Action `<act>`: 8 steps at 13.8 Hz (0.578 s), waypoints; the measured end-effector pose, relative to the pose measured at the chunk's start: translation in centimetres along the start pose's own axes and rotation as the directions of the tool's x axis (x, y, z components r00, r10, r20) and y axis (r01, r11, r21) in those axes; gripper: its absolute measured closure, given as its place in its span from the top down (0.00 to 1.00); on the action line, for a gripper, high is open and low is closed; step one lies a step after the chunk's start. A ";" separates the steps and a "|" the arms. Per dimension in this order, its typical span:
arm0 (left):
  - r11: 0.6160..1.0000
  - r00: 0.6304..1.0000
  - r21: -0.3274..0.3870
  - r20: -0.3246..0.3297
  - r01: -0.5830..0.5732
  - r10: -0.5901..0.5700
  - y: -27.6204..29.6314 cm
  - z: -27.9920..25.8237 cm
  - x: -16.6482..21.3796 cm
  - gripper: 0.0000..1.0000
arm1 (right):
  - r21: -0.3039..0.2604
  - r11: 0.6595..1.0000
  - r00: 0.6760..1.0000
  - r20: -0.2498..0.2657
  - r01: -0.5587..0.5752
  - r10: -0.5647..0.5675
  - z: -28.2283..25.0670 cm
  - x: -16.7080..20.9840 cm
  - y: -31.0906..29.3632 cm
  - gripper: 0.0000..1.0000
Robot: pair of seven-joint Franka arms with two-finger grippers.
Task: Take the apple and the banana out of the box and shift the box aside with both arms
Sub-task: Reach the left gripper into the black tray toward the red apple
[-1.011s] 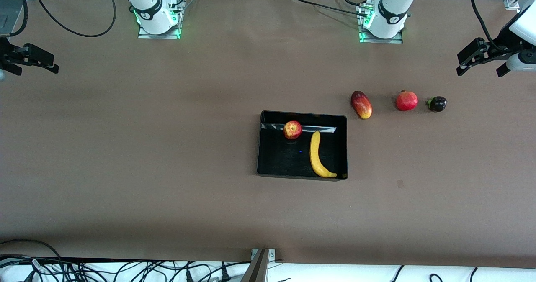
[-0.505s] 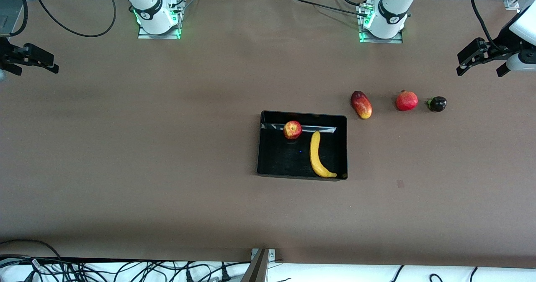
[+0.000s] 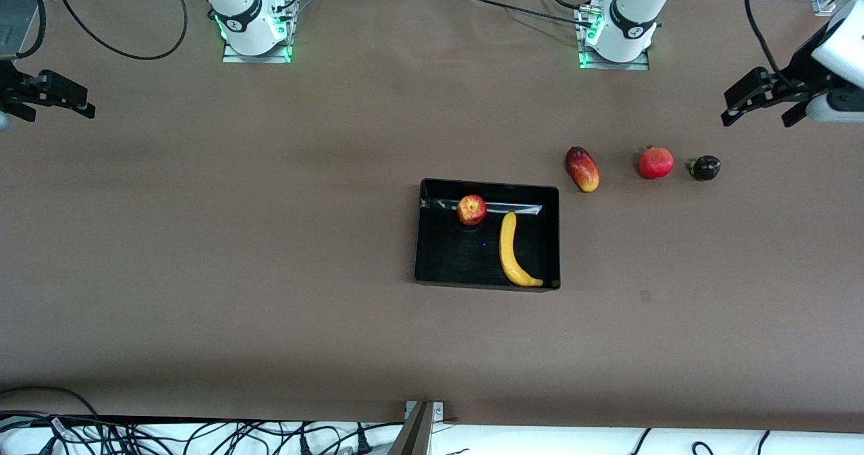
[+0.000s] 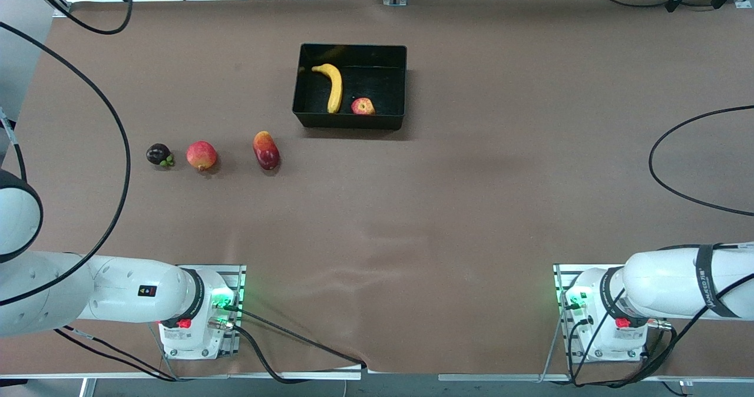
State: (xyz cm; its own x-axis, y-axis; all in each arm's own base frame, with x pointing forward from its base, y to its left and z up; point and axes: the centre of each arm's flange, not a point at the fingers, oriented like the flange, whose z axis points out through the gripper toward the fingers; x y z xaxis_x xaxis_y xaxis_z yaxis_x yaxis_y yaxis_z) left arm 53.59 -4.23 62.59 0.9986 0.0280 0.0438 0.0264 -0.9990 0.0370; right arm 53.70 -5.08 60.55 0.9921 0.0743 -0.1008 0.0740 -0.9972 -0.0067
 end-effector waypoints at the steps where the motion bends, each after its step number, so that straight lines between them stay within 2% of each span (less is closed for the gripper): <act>1: 1.000 1.000 0.000 0.003 0.013 -0.013 1.3 1.1 0.6 1.00 | 0.000 1.000 1.000 0.000 0.000 0.000 0.0 0.0 0.0 1.00; 5: 0.986 0.985 0.008 0.046 0.166 -0.166 8.5 8.1 3.1 1.00 | 0.000 1.000 1.000 0.000 0.000 0.000 0.0 0.0 0.0 1.00; 7: 0.966 0.963 0.043 0.087 0.254 -0.257 12.8 13.8 4.0 1.00 | 0.000 1.000 1.000 0.000 0.000 0.000 0.0 0.0 0.0 1.00; 8: 0.951 0.948 0.070 0.079 0.302 -0.308 15.1 16.9 4.4 1.00 | 0.000 1.000 1.000 0.000 0.000 0.000 0.0 0.0 0.0 1.00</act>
State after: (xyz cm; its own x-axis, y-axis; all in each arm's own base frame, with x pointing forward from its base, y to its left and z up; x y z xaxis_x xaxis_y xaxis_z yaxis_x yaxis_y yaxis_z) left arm 59.13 -19.75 46.43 0.9424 0.3309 -0.0485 0.3303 -0.9436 -0.0211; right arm 53.70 -5.06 60.57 0.9921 0.0748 -0.1006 0.0745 -0.9972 -0.0067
